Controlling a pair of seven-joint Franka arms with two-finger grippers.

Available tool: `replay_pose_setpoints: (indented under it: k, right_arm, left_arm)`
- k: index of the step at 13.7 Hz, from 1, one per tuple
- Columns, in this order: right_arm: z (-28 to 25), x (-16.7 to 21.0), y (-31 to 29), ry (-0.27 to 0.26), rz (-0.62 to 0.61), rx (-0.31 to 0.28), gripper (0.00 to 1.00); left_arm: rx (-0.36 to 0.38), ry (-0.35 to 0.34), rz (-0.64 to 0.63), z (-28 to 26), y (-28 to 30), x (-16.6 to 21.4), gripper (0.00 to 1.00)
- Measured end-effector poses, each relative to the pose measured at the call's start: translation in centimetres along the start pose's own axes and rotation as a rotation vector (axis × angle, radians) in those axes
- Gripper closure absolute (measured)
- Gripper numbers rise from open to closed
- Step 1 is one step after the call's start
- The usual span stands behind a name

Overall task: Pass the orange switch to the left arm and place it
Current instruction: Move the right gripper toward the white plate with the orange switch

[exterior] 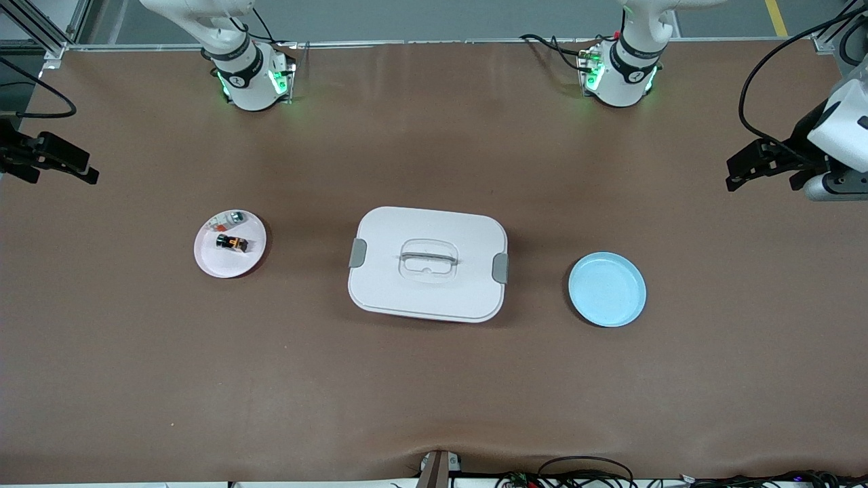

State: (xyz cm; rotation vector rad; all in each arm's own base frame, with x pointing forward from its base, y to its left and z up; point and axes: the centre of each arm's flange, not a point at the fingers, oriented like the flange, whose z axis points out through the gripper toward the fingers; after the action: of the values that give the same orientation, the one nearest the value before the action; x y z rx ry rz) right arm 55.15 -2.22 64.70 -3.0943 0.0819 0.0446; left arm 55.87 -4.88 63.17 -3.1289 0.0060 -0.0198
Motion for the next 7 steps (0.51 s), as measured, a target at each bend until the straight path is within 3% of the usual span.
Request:
replay_pose_setpoints:
  k: [7]
  right_arm:
    - [-0.02,-0.02,0.61,-0.001,0.012,0.000,0.00]
  left_arm:
    - [0.000,0.000,0.001,-0.01,0.01,0.00,0.00]
